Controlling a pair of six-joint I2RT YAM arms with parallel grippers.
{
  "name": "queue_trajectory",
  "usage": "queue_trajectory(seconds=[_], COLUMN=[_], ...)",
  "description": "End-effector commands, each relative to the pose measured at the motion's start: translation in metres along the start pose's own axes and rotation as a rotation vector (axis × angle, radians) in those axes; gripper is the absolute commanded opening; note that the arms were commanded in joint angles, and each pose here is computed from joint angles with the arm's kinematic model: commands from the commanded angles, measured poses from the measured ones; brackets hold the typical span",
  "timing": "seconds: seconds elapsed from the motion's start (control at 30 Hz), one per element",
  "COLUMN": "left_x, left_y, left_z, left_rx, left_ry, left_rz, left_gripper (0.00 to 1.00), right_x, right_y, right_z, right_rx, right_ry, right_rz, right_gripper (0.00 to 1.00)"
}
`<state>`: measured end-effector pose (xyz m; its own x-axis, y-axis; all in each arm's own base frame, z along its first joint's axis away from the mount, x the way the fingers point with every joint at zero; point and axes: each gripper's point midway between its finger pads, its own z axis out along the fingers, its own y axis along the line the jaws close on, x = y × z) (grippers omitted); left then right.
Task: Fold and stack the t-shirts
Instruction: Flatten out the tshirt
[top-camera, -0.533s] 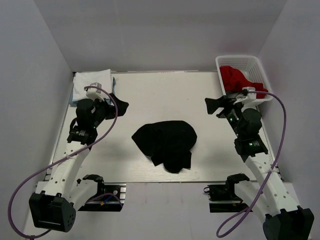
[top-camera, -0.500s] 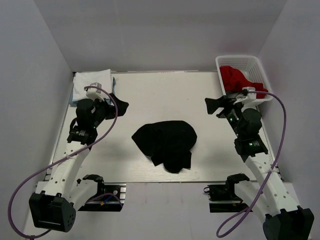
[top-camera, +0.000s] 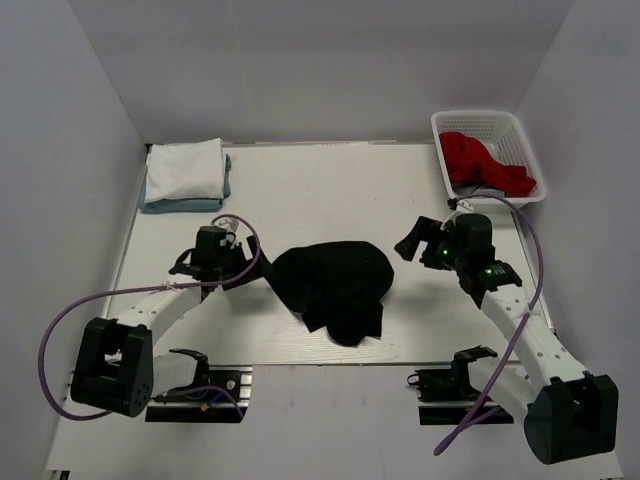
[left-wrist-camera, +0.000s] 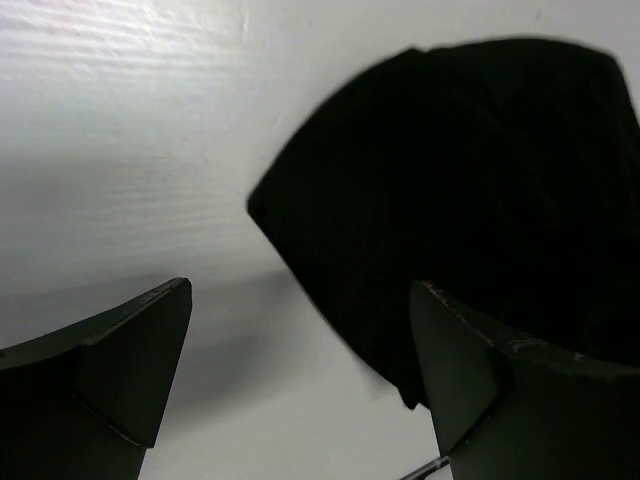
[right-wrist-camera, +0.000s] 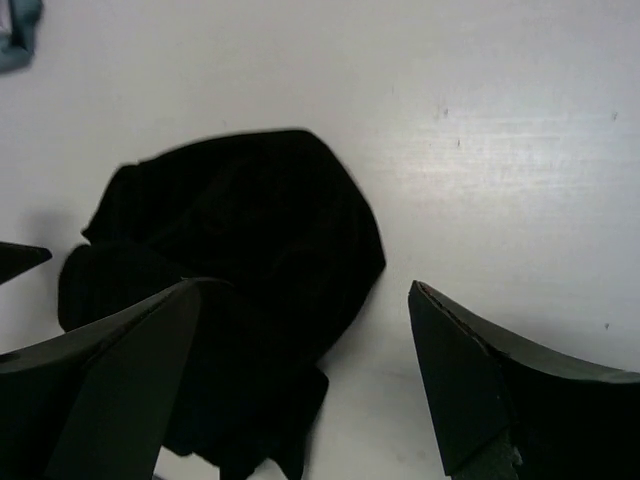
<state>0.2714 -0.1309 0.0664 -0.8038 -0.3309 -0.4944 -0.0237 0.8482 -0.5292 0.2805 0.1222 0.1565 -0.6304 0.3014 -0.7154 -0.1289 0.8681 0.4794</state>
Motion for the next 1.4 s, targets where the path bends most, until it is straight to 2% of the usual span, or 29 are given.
queue_trajectory(seconds=[0.0,0.13,0.2,0.3,0.4,0.43,0.53,0.57,0.6,0.63,0.67,0.7,0.73,0.77,0.83,0.97,1.07,1.1,1.13,1.27,1.37], left_x=[0.019,0.031,0.044,0.051,0.065,0.065,0.073,0.071,0.069,0.069,0.064,0.060,0.048,0.040,0.021,-0.027,-0.064,-0.076,-0.094,-0.137,-0.162], left_y=[-0.008,-0.003,-0.001,-0.006,-0.006,-0.010,-0.020,-0.025,-0.027,-0.027,-0.031,-0.031,-0.040,-0.045,-0.052,-0.081,-0.120,-0.128,-0.144,-0.159,-0.164], left_z=[0.006,0.023,0.034,0.046,0.059,0.064,0.071,0.072,0.073,0.073,0.073,0.072,0.069,0.067,0.061,0.029,-0.015,-0.028,-0.052,-0.111,-0.150], left_rx=[0.022,-0.050,-0.076,-0.084,-0.095,-0.088,-0.049,-0.027,-0.020,-0.020,-0.008,-0.015,-0.001,0.005,0.003,0.043,0.182,0.200,0.240,0.223,0.199], left_ry=[0.048,0.087,0.134,0.158,0.198,0.199,0.229,0.224,0.215,0.215,0.201,0.185,0.146,0.120,0.049,-0.127,-0.298,-0.346,-0.417,-0.603,-0.723], left_rz=[0.000,0.025,0.034,0.054,0.069,0.077,0.095,0.096,0.098,0.098,0.100,0.103,0.109,0.122,0.130,0.140,0.143,0.143,0.143,0.159,0.164], left_gripper=[1.00,1.00,1.00,1.00,0.91,0.81,0.52,0.35,0.23,0.00,0.00,0.00,0.00,0.00,0.00,0.00,0.00,0.00,0.00,0.00,0.00], right_x=[0.030,0.056,0.063,0.072,0.078,0.081,0.088,0.095,0.097,0.100,0.109,0.106,0.104,0.110,0.098,0.048,0.000,-0.025,-0.033,-0.109,-0.142], right_y=[0.004,0.014,0.027,0.030,0.028,0.027,0.026,0.026,0.027,0.033,0.032,0.036,0.038,0.034,0.036,0.030,0.038,0.046,0.048,0.067,0.062], right_z=[-0.003,0.005,0.006,0.009,0.011,0.014,0.021,0.024,0.028,0.027,0.031,0.032,0.033,0.033,0.035,0.031,0.014,-0.001,-0.004,-0.048,-0.076], right_rx=[-0.038,-0.118,-0.206,-0.230,-0.216,-0.211,-0.208,-0.204,-0.211,-0.247,-0.245,-0.256,-0.262,-0.243,-0.229,-0.113,-0.083,-0.095,-0.091,-0.063,0.034], right_ry=[0.139,0.242,0.265,0.275,0.290,0.296,0.316,0.339,0.347,0.365,0.411,0.418,0.424,0.448,0.414,0.198,0.004,-0.103,-0.134,-0.385,-0.493], right_rz=[-0.002,-0.003,-0.008,-0.006,-0.012,-0.011,-0.005,0.001,0.004,0.005,0.008,0.003,-0.009,-0.023,-0.040,-0.089,-0.108,-0.113,-0.108,-0.109,-0.107], right_gripper=[0.90,0.90,0.89,0.87,0.86,0.86,0.75,0.65,0.57,0.48,0.27,0.14,0.03,0.00,0.00,0.00,0.00,0.00,0.00,0.00,0.00])
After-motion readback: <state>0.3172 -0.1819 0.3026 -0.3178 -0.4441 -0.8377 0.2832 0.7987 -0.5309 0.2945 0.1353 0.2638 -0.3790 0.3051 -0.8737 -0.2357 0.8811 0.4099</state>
